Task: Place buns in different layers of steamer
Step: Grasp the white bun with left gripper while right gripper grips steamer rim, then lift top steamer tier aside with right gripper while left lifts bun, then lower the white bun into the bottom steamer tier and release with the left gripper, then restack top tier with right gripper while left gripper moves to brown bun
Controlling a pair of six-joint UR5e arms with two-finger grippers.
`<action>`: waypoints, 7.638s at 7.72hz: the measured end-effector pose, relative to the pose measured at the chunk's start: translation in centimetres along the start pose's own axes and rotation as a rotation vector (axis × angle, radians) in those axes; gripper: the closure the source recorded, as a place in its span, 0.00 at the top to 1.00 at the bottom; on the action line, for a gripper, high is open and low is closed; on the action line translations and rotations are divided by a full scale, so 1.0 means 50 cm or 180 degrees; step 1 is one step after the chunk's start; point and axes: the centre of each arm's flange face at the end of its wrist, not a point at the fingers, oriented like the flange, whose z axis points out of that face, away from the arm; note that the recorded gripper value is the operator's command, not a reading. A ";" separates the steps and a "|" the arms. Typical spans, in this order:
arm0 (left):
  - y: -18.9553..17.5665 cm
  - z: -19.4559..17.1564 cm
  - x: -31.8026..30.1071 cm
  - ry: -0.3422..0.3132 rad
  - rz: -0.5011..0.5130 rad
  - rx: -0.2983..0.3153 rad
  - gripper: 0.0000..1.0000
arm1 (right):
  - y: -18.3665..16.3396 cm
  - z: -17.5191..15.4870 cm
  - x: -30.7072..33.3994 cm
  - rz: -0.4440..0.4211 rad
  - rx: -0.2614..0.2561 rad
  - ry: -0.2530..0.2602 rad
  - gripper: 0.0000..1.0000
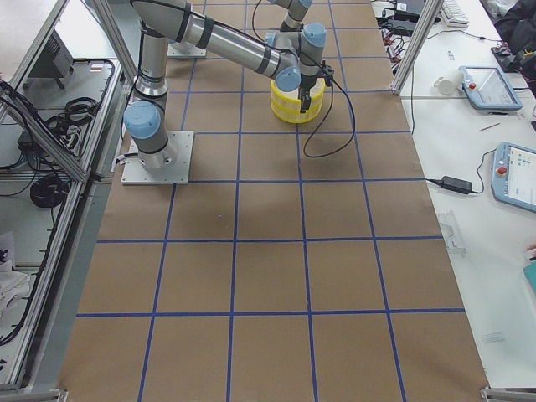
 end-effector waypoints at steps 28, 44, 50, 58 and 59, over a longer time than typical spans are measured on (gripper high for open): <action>-0.078 -0.380 0.209 0.0169 -0.0902 0.1603 0.00 | 0.054 -0.215 0.578 -0.0508 -0.0153 -0.0068 0.00; -0.236 -0.299 0.311 0.0453 -0.0909 0.1778 1.00 | 0.058 -0.202 0.586 -0.0509 -0.0187 -0.0093 0.00; 0.005 -0.369 0.048 -0.0160 -0.1392 0.1035 1.00 | 0.031 -0.215 0.433 0.0010 -0.0164 -0.0055 0.00; 0.064 -0.097 -0.092 0.0008 -0.1060 0.0125 1.00 | -0.015 -0.104 -0.012 0.0447 -0.0018 0.0017 0.00; 0.057 -0.082 -0.095 0.0012 -0.1048 0.0095 1.00 | -0.014 -0.087 -0.014 0.0434 -0.0027 0.0023 0.00</action>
